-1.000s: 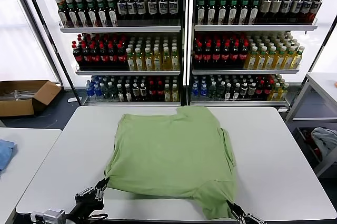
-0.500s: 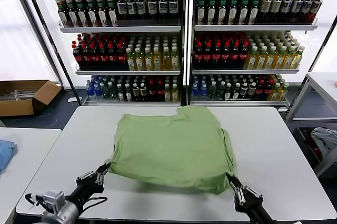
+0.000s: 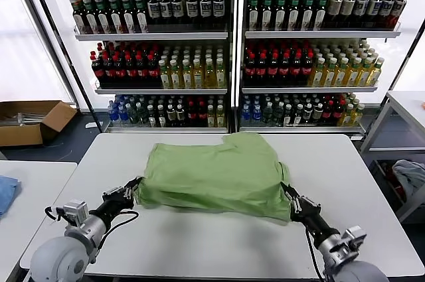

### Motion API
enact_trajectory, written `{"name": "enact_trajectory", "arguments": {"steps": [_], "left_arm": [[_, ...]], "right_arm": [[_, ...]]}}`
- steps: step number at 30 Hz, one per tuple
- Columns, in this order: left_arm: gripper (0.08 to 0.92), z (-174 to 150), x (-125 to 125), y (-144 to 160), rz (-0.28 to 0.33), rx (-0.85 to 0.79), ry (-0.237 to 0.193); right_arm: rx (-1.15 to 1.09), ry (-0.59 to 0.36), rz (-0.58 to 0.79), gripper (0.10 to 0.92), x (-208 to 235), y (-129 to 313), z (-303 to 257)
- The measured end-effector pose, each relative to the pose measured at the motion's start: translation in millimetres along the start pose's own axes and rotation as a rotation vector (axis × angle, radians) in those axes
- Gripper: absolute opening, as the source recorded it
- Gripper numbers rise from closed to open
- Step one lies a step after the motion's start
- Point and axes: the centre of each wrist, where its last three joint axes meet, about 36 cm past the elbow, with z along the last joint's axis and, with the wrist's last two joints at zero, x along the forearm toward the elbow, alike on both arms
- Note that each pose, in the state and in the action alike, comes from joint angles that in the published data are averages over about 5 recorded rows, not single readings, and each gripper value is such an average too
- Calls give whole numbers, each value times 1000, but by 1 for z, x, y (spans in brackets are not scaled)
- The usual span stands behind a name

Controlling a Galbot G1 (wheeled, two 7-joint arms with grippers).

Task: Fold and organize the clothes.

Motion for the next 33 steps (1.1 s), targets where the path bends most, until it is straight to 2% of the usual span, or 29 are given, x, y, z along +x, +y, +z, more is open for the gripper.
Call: {"name": "enact_trajectory", "arguments": {"steps": [3,6,14,24,27,29,33], "left_arm": [[87,2,-12,4,-4,11,7],[129,5,-21,6,-7,22,17],[360,11,-31,12,-36,30,34],[646,23,-21,15,-81,23,65],[733,32,-17,11,-81,25,87],[779,39,-16,9,-83,28,101],[817,50,-16,6,-88,38,123]], "right_arm": [[7,13,-5,152,-22,-4,2],[23,29,-9,232,-39,-7,3],[81,68,45,483,-53,-12,-2],[114,110,136,765,-15,-9,-5],[122,138,150,812,0,-3,0],[126,161,156,816,8,2,5],[130,201,167,760,20,10,13]]}}
